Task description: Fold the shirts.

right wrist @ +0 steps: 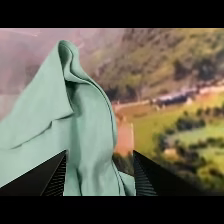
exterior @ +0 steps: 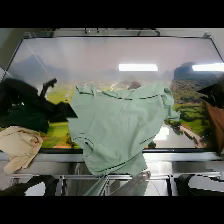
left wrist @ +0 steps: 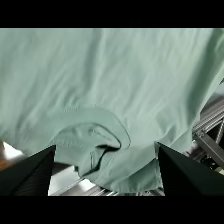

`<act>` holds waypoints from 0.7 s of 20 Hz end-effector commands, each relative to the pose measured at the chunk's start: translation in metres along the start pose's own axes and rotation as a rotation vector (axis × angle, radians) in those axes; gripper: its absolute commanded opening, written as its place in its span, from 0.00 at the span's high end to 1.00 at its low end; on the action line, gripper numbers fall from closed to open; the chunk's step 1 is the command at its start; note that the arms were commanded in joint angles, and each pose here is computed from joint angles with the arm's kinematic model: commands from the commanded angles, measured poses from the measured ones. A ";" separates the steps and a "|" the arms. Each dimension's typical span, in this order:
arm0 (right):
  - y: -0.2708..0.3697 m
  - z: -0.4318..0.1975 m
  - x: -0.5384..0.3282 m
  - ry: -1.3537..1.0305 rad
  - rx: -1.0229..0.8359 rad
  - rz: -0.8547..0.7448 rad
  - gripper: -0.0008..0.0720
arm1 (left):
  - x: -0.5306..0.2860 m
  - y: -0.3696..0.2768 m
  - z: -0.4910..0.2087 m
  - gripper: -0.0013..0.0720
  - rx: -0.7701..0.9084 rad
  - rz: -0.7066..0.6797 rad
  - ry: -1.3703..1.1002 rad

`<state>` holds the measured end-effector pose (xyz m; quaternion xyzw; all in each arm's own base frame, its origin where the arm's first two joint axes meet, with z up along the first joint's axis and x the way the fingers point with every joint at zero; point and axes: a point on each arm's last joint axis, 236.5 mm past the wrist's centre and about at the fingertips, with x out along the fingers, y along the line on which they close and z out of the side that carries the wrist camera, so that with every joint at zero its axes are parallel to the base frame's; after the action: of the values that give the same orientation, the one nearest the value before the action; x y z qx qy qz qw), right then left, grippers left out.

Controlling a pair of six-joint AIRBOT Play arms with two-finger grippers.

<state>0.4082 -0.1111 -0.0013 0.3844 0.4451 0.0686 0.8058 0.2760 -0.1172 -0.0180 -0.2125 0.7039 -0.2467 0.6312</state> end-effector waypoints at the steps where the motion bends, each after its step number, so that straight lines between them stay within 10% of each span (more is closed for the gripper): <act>1: -0.020 -0.010 0.007 0.047 0.030 -0.030 0.35 | 0.039 0.033 -0.062 0.02 -0.190 -0.002 0.003; 14: -0.019 -0.018 0.010 0.083 0.041 -0.009 0.35 | 0.089 0.057 -0.018 0.04 -0.276 0.059 -0.089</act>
<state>0.3982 -0.1131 -0.0264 0.3937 0.4770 0.0646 0.7831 0.2239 -0.1236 -0.1048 -0.3078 0.7149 -0.1280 0.6146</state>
